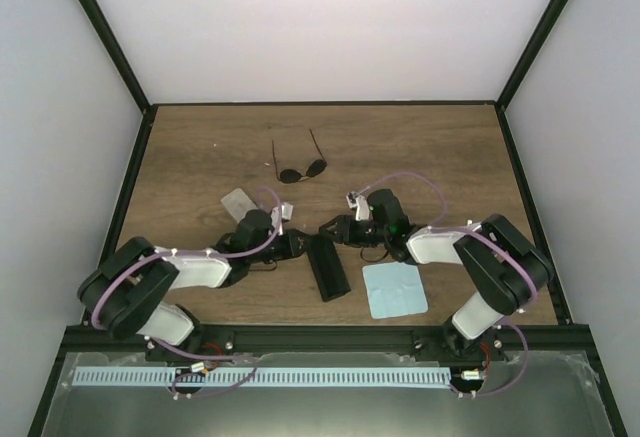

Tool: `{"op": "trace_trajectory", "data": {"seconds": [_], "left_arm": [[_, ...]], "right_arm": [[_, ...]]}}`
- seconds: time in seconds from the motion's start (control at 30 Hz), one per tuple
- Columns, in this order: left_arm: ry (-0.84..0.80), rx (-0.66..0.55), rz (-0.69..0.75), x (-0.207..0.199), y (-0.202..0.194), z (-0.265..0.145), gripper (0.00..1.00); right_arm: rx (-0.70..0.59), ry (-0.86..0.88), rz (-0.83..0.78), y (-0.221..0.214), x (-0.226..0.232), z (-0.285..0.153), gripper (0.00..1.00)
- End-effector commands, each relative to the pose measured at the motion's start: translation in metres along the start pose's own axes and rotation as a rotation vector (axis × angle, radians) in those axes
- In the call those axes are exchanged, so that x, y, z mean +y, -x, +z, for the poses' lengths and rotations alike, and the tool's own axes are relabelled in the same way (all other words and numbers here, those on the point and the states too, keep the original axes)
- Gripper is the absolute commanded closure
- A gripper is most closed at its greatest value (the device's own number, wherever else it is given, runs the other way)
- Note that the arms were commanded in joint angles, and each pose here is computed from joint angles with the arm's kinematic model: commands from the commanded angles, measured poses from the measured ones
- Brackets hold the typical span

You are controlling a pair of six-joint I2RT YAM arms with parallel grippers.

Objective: Organize the sunglasses
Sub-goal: Open the sunglasses case at the center of the board.

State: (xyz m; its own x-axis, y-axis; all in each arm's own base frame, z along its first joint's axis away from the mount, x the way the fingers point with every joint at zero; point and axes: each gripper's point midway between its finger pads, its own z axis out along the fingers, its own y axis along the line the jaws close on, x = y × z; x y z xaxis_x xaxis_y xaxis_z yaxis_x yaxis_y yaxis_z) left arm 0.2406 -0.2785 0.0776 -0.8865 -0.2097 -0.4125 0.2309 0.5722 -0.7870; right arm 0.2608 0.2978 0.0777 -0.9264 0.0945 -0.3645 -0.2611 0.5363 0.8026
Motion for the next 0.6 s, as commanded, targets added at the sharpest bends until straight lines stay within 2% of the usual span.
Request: {"op": "trace_trajectory", "data": {"seconds": [0.0,0.33,0.57], "left_arm": [[-0.015,0.052,0.001,0.001,-0.012,0.014,0.9],[-0.034,0.09,-0.004,-0.001,-0.019,0.033,0.91],[-0.038,0.093,0.002,-0.005,-0.013,0.041,0.91]], "right_arm": [[-0.005,0.059,-0.014,0.01,0.017,0.003,0.68],[-0.011,0.087,-0.039,0.017,0.033,-0.003,0.68],[0.065,0.131,-0.012,0.008,0.032,0.007,0.68]]}}
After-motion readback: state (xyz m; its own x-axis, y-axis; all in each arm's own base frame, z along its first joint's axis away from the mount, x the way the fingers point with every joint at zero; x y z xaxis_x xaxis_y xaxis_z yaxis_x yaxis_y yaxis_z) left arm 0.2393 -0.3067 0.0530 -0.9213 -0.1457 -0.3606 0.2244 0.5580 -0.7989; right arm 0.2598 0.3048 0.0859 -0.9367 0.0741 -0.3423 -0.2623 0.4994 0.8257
